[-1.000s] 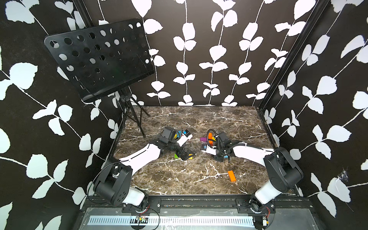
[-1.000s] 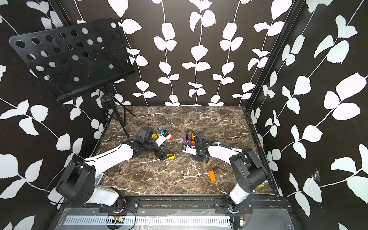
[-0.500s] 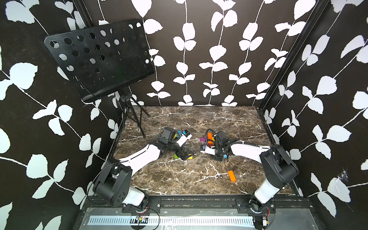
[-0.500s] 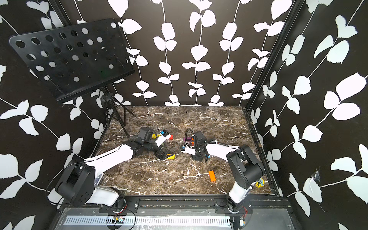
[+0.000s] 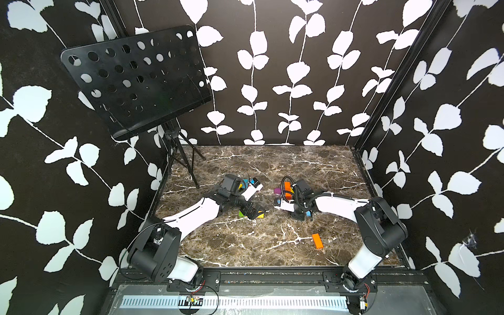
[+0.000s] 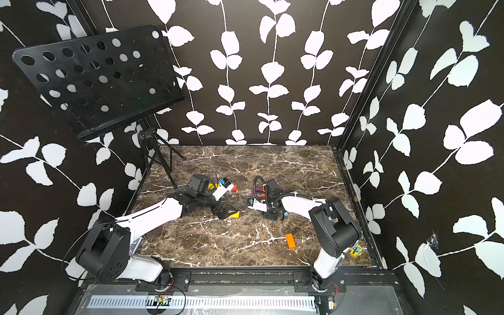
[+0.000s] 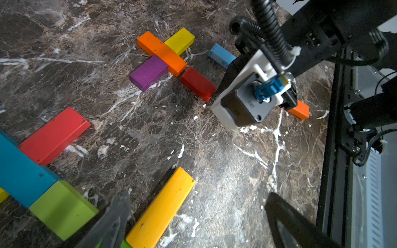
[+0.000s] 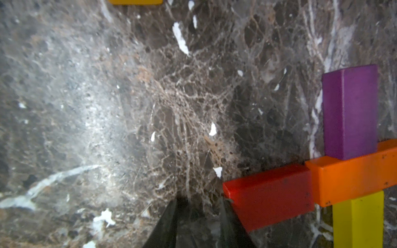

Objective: Assemble the letter t with building blocks
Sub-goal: Assemble the building block at the center of the board, then pick up the building block from the center of the board.

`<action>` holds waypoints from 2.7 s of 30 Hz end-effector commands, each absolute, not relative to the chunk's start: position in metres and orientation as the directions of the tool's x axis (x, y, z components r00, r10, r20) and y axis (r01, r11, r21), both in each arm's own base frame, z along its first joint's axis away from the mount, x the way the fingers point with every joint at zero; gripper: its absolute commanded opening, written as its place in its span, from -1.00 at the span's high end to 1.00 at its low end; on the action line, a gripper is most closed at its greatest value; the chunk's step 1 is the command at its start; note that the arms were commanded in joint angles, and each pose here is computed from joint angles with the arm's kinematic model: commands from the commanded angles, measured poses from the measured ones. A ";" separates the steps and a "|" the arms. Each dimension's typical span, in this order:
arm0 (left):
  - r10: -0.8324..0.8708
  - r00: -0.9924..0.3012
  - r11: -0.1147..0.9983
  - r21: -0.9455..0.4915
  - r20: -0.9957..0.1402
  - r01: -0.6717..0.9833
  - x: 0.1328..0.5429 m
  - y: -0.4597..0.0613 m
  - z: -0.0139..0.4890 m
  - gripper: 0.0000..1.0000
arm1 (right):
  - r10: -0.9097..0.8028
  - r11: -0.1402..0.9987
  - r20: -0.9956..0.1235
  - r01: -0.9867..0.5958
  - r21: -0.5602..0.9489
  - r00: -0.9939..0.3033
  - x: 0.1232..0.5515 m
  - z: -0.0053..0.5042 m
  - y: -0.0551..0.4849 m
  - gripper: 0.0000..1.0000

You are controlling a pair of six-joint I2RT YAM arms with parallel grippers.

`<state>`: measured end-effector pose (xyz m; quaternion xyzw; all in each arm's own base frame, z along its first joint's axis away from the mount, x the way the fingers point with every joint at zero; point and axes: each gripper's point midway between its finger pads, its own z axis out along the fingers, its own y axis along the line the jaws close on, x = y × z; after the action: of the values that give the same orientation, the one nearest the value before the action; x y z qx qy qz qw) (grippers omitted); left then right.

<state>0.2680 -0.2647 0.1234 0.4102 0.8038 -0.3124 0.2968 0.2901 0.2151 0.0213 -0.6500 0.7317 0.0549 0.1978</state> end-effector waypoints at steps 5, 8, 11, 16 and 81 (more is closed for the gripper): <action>0.475 -0.479 0.462 -0.254 -0.738 0.850 0.269 -0.264 0.125 -0.99 | -0.939 0.140 -0.336 -0.975 -0.170 -0.076 0.292 0.015 0.212 0.21; 0.476 -0.481 0.462 -0.257 -0.736 0.849 0.268 -0.264 0.124 -0.98 | -0.940 0.140 -0.331 -0.976 -0.167 -0.078 0.292 0.014 0.211 0.20; 0.479 -0.483 0.461 -0.259 -0.733 0.849 0.268 -0.264 0.122 -0.98 | -0.941 0.136 -0.329 -0.977 -0.166 -0.075 0.291 0.013 0.211 0.21; 0.485 -0.483 0.460 -0.258 -0.729 0.850 0.268 -0.264 0.120 -0.98 | -0.939 0.138 -0.334 -0.977 -0.163 -0.077 0.290 0.015 0.211 0.22; 0.486 -0.439 0.356 -0.288 -0.755 0.889 0.217 -0.325 0.152 -0.98 | -0.163 0.982 -0.192 -0.140 -0.130 -0.968 0.163 0.032 0.109 0.07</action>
<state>0.2178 -0.3241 0.1276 0.4380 0.7890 -0.3447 0.2585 0.1688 0.1121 0.0247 -0.0743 0.9890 -0.0415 0.1206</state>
